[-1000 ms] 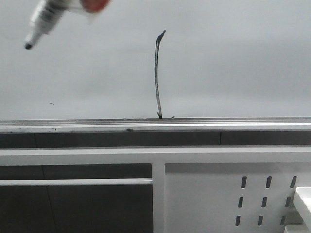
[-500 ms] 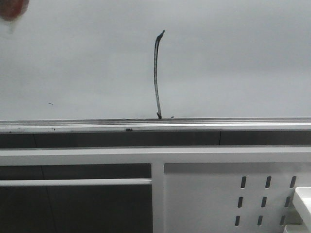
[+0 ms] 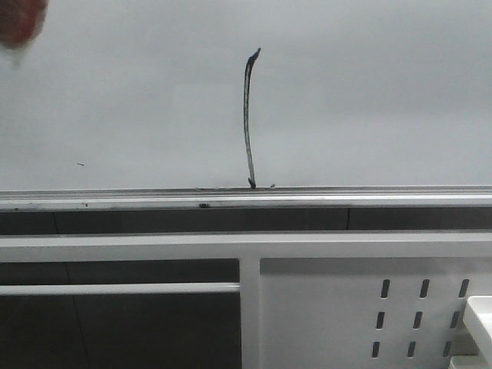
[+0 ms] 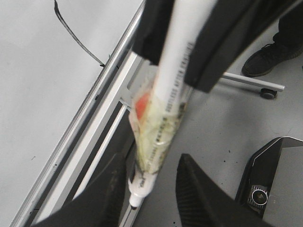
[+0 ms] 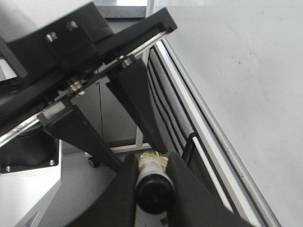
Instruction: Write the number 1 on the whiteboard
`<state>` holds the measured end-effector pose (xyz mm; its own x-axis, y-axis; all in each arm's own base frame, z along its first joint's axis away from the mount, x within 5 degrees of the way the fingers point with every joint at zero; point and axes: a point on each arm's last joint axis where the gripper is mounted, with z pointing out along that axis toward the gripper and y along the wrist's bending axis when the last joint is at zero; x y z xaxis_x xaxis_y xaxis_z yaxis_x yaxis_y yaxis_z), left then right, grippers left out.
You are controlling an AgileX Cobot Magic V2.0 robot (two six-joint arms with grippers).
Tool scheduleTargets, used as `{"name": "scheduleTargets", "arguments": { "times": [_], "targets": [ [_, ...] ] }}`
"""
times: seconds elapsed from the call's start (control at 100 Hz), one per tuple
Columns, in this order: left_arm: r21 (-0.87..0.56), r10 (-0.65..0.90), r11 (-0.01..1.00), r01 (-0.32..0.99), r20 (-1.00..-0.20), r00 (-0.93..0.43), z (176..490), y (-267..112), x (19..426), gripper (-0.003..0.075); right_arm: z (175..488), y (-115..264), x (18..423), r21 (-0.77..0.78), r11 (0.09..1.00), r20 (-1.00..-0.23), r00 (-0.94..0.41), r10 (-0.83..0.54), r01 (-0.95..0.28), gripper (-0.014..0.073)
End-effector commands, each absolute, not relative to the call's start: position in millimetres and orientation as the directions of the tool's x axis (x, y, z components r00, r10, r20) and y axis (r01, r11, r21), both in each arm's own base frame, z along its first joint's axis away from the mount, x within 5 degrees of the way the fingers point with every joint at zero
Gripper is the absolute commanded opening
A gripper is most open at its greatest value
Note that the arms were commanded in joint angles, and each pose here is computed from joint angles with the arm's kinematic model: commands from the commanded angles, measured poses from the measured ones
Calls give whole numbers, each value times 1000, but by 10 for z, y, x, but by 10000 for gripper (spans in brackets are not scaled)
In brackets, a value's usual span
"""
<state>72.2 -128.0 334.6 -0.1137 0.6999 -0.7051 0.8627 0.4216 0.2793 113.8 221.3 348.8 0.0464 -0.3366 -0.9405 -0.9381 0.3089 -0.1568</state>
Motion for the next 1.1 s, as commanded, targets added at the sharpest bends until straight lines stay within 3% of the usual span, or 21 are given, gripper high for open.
{"name": "scheduleTargets", "arguments": {
  "times": [0.0, 0.37, 0.78, 1.02, 1.09],
  "targets": [
    [280, 634, 423, 862, -771, -60, 3503, -1333, 725, 242, 3667, 2187, 1159, -180, 344, -956, 82, -280, -922, -69],
    [245, 593, 417, 875, -803, -58, 3525, -1384, 709, 237, 3660, 2189, 1151, -178, 336, -955, 80, -286, -925, -69],
    [236, 612, 414, 879, -787, -77, 3485, -1418, 717, -15, 3651, 2191, 1141, -174, 324, -953, 77, -293, -930, -69],
    [235, 605, 413, 880, -793, -72, 3493, -1425, 717, -20, 3651, 2191, 1141, -174, 324, -953, 77, -293, -930, -64],
    [234, 593, 412, 881, -802, -64, 3504, -1434, 716, -20, 3651, 2191, 1141, -174, 324, -953, 77, -293, -930, -4]
  ]
}}
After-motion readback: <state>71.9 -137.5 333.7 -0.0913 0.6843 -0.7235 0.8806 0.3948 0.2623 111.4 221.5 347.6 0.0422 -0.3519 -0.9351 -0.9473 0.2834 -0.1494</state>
